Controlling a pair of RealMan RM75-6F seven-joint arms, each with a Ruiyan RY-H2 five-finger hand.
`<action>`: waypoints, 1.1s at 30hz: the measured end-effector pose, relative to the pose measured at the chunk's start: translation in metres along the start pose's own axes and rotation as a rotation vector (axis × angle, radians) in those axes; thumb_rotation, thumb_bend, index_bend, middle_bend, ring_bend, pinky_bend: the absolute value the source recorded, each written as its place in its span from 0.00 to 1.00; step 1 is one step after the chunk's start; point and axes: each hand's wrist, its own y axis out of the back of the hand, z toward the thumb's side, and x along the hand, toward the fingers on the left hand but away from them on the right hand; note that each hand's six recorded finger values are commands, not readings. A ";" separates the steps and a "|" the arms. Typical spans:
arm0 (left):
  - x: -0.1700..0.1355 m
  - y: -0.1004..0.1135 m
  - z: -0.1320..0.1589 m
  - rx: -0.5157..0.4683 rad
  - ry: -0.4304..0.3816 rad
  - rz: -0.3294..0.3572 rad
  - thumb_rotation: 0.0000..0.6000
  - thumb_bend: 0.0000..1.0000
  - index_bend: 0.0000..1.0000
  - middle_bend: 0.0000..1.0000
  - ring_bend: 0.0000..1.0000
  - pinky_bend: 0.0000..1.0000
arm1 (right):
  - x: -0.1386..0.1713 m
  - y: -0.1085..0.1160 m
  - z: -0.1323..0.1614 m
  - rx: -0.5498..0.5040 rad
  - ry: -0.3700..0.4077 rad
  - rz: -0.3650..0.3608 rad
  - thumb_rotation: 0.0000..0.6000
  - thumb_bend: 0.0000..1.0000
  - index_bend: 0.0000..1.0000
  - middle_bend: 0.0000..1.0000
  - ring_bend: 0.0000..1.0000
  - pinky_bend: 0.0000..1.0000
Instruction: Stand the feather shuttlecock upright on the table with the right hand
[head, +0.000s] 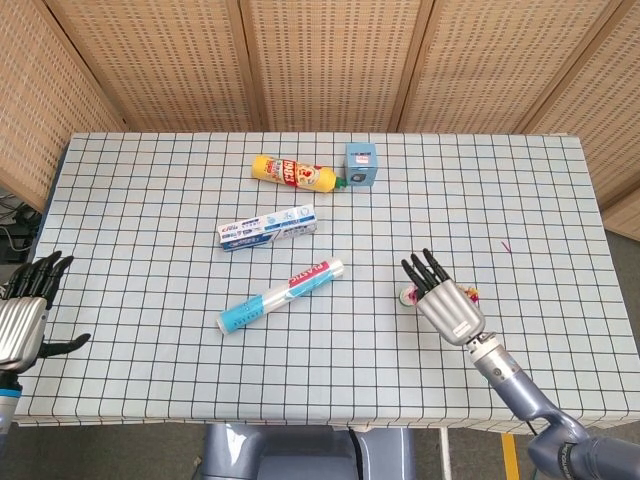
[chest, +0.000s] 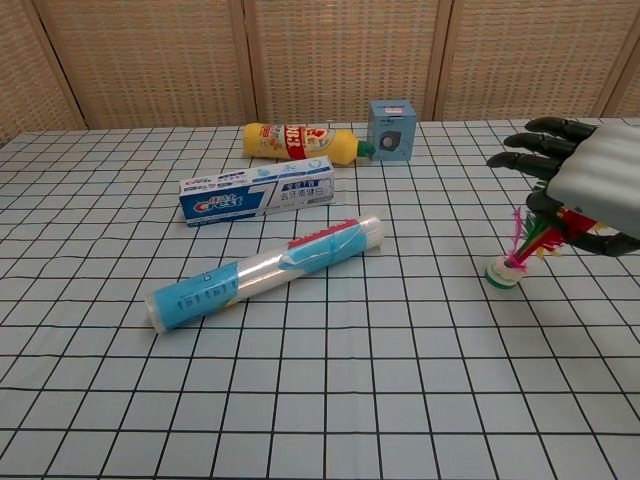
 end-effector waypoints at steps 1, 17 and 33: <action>0.000 0.000 0.000 0.000 0.000 0.000 1.00 0.00 0.00 0.00 0.00 0.00 | 0.000 0.001 0.002 0.010 0.005 -0.005 1.00 0.21 0.18 0.09 0.00 0.00; -0.001 0.000 -0.002 0.000 0.000 -0.005 1.00 0.00 0.00 0.00 0.00 0.00 | 0.012 0.035 -0.016 -0.134 -0.042 -0.111 1.00 0.00 0.00 0.00 0.00 0.00; -0.005 -0.001 -0.003 -0.002 -0.031 -0.012 1.00 0.00 0.00 0.00 0.00 0.00 | 0.128 0.006 -0.123 -0.757 -0.459 0.030 1.00 0.00 0.00 0.00 0.00 0.00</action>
